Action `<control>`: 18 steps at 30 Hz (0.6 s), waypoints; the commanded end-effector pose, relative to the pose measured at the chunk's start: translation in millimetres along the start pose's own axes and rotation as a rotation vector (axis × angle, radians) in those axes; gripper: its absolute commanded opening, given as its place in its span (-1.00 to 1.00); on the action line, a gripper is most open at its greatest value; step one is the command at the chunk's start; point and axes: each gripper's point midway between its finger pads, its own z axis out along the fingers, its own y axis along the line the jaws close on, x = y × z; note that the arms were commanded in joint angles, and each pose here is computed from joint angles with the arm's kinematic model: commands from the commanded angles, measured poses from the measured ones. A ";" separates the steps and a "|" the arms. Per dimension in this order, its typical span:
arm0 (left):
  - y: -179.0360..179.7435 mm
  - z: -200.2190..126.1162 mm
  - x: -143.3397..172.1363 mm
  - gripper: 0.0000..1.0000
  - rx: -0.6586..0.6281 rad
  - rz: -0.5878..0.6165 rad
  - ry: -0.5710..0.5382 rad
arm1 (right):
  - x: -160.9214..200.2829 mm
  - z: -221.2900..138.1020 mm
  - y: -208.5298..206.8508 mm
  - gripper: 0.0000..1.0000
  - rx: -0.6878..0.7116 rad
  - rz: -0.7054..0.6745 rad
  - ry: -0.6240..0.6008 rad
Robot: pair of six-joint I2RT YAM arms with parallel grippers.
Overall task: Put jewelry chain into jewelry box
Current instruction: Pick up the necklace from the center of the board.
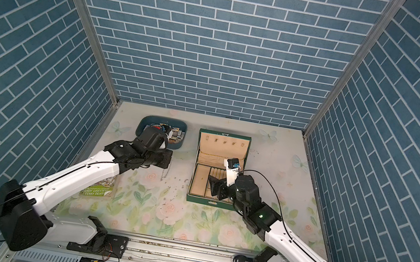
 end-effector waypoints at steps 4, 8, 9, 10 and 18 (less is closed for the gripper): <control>-27.0 -40.9 -38.1 -1.00 0.090 0.063 -0.132 | -32.4 -5.2 27.3 0.67 -0.140 -0.053 -0.169; -38.9 -61.9 -60.4 -1.00 0.123 0.106 -0.204 | -39.9 -1.9 37.7 0.65 -0.177 -0.076 -0.231; -42.6 -66.2 -64.5 -1.00 0.134 0.120 -0.217 | -40.6 -0.4 40.5 0.64 -0.186 -0.080 -0.243; -45.8 -70.4 -68.9 -1.00 0.143 0.131 -0.232 | -42.3 0.8 44.2 0.64 -0.198 -0.086 -0.259; -74.5 -91.1 -87.2 -1.00 0.214 0.222 -0.293 | -46.1 14.6 65.8 0.59 -0.269 -0.137 -0.350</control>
